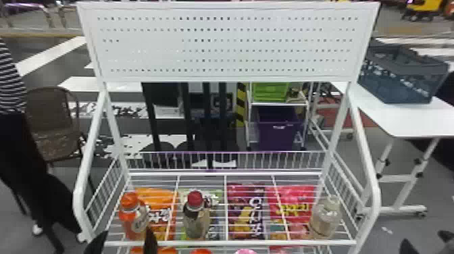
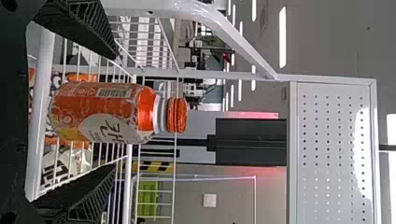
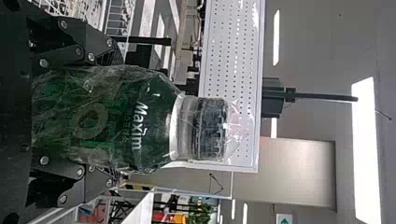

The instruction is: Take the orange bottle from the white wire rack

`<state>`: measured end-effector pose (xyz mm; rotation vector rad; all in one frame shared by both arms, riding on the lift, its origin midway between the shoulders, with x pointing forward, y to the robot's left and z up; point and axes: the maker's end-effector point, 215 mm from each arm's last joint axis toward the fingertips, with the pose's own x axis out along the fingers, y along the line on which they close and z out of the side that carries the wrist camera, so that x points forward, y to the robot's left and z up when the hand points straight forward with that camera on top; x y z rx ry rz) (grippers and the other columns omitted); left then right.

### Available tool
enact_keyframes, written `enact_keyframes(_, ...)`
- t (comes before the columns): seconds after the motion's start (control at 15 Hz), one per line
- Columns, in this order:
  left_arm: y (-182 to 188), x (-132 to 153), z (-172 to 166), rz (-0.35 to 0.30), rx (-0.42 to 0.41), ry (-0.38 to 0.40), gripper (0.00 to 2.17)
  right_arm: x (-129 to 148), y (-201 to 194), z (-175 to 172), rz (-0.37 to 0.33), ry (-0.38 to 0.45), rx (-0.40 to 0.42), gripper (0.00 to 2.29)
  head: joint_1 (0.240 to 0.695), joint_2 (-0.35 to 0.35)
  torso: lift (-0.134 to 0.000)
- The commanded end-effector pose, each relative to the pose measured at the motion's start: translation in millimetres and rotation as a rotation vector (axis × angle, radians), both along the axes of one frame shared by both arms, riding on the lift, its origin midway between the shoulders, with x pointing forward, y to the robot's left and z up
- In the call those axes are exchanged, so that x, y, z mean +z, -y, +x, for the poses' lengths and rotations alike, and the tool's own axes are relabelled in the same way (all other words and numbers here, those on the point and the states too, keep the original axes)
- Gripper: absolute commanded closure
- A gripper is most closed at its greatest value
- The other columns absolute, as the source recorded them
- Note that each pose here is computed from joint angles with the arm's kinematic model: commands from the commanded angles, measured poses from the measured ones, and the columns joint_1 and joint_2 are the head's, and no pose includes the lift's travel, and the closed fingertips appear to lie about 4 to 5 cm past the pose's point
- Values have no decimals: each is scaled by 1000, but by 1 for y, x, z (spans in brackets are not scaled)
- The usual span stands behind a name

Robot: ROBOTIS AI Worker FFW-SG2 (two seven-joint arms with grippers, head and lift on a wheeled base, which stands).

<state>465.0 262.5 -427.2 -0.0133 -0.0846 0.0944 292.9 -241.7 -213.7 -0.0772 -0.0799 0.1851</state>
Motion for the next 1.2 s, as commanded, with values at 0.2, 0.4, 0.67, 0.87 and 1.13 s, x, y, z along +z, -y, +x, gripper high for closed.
enact_keyframes(0.2, -9, 0, 29, 20, -3, -11, 43, 2, 0, -2, -3, 4, -1, 599, 499, 0, 0)
enact_keyframes(0.4, -10, -5, 40, 12, -12, -21, 43, 2, 3, -2, -11, 2, -5, 599, 499, 0, 0)
enact_keyframes(0.67, -3, -6, 54, 21, -23, -29, 43, 2, 6, -2, -18, 1, -8, 599, 499, 0, 0)
enact_keyframes(0.87, -5, -8, 59, 26, -19, -41, 245, 2, 8, -2, -25, -1, -11, 599, 499, 0, 0)
enact_keyframes(1.13, -6, -2, 57, 17, -6, -29, 1609, 3, 9, -2, -22, 1, -13, 599, 499, 0, 0)
